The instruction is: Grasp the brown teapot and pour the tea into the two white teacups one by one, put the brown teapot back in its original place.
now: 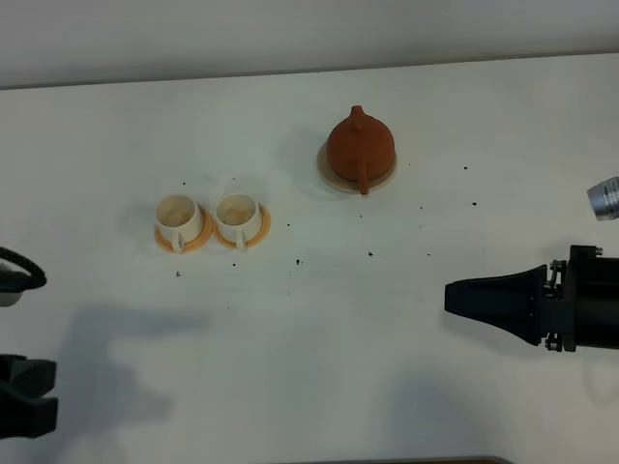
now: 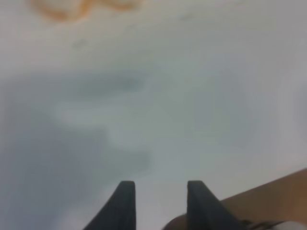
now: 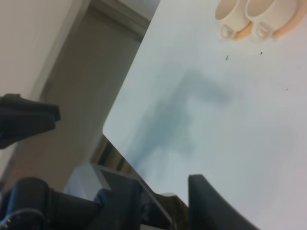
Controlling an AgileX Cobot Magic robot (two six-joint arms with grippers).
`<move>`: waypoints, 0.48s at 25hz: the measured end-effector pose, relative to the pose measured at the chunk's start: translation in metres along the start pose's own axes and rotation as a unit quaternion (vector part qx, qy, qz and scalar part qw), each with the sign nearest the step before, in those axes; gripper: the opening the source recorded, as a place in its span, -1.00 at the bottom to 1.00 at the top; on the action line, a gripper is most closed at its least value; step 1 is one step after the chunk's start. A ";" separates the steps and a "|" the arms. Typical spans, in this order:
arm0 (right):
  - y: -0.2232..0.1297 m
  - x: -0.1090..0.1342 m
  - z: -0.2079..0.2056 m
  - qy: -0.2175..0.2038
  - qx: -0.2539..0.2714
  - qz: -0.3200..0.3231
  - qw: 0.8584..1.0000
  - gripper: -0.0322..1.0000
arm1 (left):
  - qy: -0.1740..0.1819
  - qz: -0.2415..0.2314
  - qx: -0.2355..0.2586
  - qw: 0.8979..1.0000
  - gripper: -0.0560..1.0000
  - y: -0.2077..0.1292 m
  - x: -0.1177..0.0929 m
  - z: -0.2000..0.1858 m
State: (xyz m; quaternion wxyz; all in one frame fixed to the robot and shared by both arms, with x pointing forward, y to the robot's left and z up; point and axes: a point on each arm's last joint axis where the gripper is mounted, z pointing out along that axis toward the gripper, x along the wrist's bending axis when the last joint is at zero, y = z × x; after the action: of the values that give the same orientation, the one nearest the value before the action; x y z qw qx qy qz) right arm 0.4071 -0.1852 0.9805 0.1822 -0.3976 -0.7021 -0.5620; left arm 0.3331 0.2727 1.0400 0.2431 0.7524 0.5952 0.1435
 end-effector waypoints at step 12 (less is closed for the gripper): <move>0.011 -0.002 0.000 -0.016 -0.005 -0.006 1.000 -0.47 | 0.043 0.021 -0.017 0.999 -0.39 -0.021 0.006 -0.021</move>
State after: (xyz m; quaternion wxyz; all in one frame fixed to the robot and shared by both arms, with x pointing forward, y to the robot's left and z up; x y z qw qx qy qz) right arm 0.4163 -0.1849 0.9863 0.1650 -0.4032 -0.7047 -0.5601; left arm 0.3071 0.2866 1.0461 0.2275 0.7535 0.5865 0.1910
